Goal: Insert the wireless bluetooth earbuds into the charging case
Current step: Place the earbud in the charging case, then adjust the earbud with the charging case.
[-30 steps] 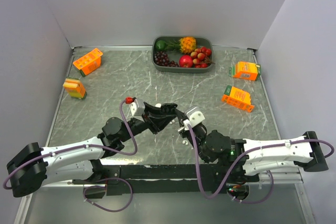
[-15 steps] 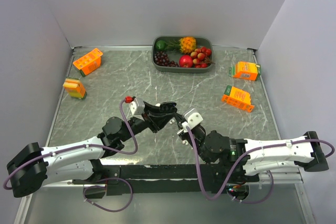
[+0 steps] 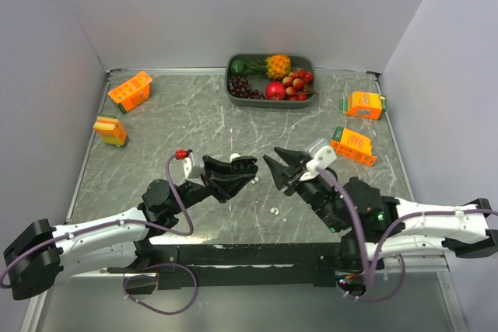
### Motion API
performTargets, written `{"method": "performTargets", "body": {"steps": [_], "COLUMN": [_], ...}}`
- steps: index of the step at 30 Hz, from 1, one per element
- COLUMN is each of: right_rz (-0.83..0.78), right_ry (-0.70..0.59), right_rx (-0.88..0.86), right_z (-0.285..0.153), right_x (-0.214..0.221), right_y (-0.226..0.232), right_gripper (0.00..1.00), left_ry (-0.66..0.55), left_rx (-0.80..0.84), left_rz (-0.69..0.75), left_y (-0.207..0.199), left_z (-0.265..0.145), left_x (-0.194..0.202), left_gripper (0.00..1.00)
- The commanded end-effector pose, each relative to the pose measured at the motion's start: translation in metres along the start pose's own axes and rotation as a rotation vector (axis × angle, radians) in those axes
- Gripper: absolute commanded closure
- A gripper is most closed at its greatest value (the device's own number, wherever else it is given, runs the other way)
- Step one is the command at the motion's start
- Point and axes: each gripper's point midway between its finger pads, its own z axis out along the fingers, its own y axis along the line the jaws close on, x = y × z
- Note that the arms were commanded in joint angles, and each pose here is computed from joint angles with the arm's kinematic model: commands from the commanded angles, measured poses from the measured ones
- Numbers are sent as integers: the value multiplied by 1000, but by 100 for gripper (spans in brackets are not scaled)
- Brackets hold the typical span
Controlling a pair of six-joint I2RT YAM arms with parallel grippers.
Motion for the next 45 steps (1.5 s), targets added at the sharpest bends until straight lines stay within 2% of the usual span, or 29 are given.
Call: {"method": "performTargets", "body": {"steps": [1,5,9,10,14,16,20,27,35,45], "right_rz": [33,31,60,59,60,59,56,37,45,61], "right_ry": [38,151,179,182,196,269,329,453,491,525], "right_rx": [-143,-336,-418,-425,-486,-521,-559,-546,-499,-346], "right_z": [-3,-8,-11,-12,-20,-26,-31,-27,-16,-7], "right_x": [-21,-14,-20,-19,-24,-13,-7,26,36,45], "right_y": [16,46,53,53,54,59,65,74,77,59], "right_gripper": [55,48,45,45,43,43,44,45,45,44], "left_ry": [-22,14,59,96,119,126,135,138,131,114], "left_rx": [177,278,415,418,435,435,417,378,346,330], "left_rz": [35,36,63,54,82,89,96,88,75,49], "left_y": [-32,-48,-65,-65,-66,-67,-65,-61,-57,-55], "left_z": [-9,-16,-26,-27,-27,-28,-27,-26,-24,-24], "left_x": [-8,-1,6,13,13,12,9,6,2,1], "left_gripper": [99,99,99,99,99,99,99,99,99,99]}}
